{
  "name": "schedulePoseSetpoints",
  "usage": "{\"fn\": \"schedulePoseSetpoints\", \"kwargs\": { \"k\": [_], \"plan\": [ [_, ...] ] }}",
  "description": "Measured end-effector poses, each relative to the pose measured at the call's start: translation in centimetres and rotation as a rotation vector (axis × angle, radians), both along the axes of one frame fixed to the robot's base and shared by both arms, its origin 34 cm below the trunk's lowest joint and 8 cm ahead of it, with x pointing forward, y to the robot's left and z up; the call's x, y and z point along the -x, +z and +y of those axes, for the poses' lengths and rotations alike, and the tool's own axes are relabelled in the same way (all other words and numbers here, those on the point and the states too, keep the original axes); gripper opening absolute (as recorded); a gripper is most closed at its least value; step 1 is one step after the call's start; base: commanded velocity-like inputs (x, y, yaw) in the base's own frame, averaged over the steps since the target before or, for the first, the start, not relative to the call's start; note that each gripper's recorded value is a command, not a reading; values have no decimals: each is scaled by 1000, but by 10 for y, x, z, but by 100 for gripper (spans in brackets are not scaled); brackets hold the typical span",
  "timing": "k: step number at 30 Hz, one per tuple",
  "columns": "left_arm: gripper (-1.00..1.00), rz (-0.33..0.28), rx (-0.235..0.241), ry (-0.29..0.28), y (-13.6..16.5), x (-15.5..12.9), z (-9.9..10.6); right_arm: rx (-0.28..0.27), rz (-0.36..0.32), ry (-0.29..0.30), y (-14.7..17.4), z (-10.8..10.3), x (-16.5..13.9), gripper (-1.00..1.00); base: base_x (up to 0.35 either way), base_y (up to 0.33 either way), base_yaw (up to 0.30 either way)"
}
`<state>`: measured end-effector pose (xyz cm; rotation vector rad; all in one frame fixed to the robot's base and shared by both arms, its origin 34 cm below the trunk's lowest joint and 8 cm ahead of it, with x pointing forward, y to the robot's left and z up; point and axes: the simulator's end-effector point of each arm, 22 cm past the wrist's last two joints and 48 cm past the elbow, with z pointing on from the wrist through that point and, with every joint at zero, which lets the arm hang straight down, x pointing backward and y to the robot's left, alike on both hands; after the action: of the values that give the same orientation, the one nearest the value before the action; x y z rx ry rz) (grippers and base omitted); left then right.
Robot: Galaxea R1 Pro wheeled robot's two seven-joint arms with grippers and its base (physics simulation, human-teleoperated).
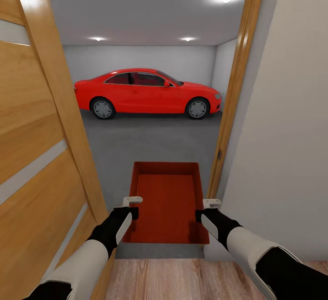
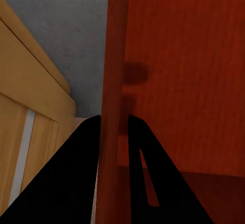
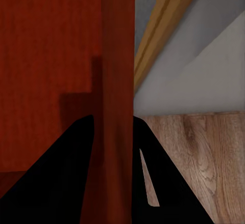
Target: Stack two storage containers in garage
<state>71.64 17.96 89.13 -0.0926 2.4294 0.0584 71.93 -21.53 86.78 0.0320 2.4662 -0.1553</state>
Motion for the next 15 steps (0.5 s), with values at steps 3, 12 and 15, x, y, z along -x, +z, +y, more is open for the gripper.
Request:
{"fn": "schedulePoseSetpoints", "kwargs": {
  "k": [3,12,15],
  "plan": [
    [-100,0,0,0,0,0,0,0,0,0,0,0,0,-100,0,0,0],
    [-100,-1,0,0,0,0,0,0,-1,-1,0,0,0,-100,0,0,0],
    [-100,-1,0,0,0,0,0,-1,-2,-1,0,0,0,-100,0,0,0]
  ]
}}
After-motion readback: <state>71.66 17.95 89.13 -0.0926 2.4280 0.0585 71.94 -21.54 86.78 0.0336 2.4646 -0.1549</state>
